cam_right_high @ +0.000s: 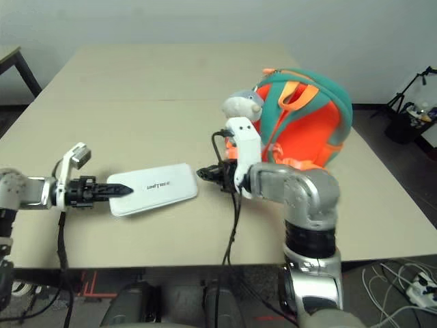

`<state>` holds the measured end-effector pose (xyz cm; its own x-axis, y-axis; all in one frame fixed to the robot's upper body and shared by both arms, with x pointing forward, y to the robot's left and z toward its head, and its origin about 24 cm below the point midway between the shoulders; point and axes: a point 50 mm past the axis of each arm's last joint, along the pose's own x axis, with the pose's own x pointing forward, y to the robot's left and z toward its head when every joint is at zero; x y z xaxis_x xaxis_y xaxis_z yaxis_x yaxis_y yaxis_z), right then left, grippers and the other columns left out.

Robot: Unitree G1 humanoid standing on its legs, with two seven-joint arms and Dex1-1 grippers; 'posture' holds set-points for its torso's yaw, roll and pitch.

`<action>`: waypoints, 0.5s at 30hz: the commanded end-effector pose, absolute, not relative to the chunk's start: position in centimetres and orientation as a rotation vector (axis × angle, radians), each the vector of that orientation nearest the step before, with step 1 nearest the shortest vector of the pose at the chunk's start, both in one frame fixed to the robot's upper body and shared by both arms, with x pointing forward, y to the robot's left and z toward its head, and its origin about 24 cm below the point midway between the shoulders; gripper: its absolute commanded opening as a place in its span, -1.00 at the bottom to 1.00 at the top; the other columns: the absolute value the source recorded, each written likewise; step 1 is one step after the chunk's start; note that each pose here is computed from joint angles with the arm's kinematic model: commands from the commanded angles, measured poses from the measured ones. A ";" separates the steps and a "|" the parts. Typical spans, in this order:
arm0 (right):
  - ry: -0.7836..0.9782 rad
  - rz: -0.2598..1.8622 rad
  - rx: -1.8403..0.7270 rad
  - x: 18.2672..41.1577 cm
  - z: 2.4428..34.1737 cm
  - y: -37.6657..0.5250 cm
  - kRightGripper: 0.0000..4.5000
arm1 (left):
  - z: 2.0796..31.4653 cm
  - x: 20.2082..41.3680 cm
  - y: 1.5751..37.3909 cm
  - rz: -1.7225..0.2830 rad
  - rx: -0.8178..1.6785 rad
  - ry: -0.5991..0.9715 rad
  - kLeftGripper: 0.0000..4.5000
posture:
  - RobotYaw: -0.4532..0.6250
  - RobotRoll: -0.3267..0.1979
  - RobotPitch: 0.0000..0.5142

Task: Put the pencil case into the backpack and zip it.

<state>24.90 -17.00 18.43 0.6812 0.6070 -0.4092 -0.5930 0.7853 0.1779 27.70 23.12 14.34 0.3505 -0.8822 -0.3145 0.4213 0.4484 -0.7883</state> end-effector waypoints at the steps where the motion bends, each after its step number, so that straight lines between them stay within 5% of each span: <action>1: 0.391 0.608 -0.010 23.1 19.9 -18.6 0.49 | 16.8 27.5 23.4 -0.954 -0.629 0.729 -0.39 | -0.18 0.25 -0.71; 5: 0.291 0.536 -0.018 21.8 21.2 -19.6 1.00 | 17.5 27.4 23.3 -0.941 -0.600 0.680 -0.39 | -0.25 0.25 -0.67; 15: 0.166 0.171 0.047 22.9 22.3 -21.0 1.00 | 17.4 27.8 21.6 -0.983 -0.598 0.661 -0.39 | -0.29 0.25 -0.62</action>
